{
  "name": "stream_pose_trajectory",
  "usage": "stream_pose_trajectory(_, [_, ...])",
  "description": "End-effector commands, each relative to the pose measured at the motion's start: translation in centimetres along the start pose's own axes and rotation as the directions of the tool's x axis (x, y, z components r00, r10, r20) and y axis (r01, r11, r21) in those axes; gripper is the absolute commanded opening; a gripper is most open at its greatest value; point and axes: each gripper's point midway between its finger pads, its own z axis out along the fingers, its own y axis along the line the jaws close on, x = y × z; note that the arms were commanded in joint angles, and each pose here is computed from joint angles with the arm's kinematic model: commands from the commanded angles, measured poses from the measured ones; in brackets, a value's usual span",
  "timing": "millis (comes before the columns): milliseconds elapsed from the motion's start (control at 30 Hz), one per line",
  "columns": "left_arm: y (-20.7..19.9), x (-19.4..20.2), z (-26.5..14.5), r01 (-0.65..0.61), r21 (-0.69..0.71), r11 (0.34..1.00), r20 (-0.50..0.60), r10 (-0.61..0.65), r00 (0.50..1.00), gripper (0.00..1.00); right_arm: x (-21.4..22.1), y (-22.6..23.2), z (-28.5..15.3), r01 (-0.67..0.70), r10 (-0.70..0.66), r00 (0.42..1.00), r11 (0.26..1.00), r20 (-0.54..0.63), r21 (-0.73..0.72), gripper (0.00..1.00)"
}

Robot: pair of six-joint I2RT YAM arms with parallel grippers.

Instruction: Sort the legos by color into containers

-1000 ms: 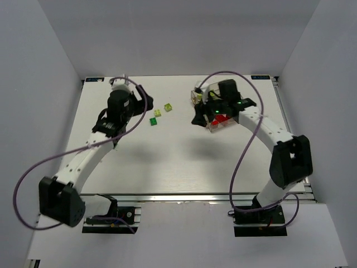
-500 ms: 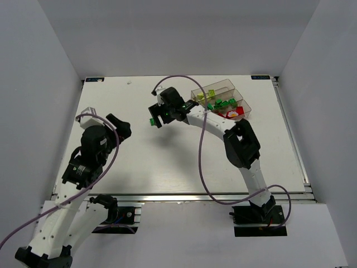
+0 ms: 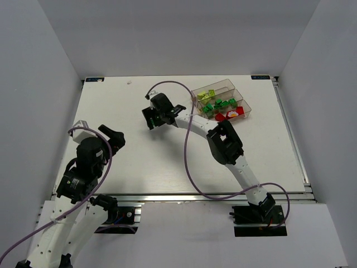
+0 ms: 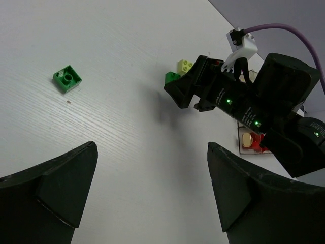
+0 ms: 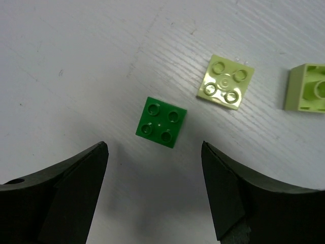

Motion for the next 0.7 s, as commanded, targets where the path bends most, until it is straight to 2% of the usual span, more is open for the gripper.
stream_pose_trajectory(0, [0.7, -0.4, -0.3, 0.004, -0.037, 0.999, 0.014, -0.004, 1.0, 0.98, -1.9, 1.5, 0.2, 0.01, -0.009, 0.998, 1.0, 0.067, -0.004, 0.79])
stream_pose_trajectory(333, [1.0, -0.6, -0.9, 0.018, -0.042, 0.999, 0.02, -0.017, 1.0, 0.98, -0.8, 0.7, 2.1, 0.033, -0.036, 0.997, 0.998, 0.065, 0.051, 0.76])
stream_pose_trajectory(500, [1.4, -0.4, -1.2, 0.033, -0.048, 0.998, 0.015, -0.032, 0.999, 0.98, -0.5, 0.7, 2.7, 0.044, -0.048, 0.996, 0.997, 0.069, 0.06, 0.67])
stream_pose_trajectory(633, [1.8, -0.2, -1.5, 0.046, -0.055, 0.997, 0.018, -0.045, 0.999, 0.98, -1.0, 1.0, 2.9, 0.057, -0.061, 0.995, 0.997, 0.085, 0.049, 0.57])
stream_pose_trajectory(667, [1.9, -0.2, -1.5, 0.045, -0.056, 0.997, 0.017, -0.045, 0.999, 0.98, -1.1, 1.1, 2.8, 0.062, -0.065, 0.994, 0.997, 0.086, 0.042, 0.52])
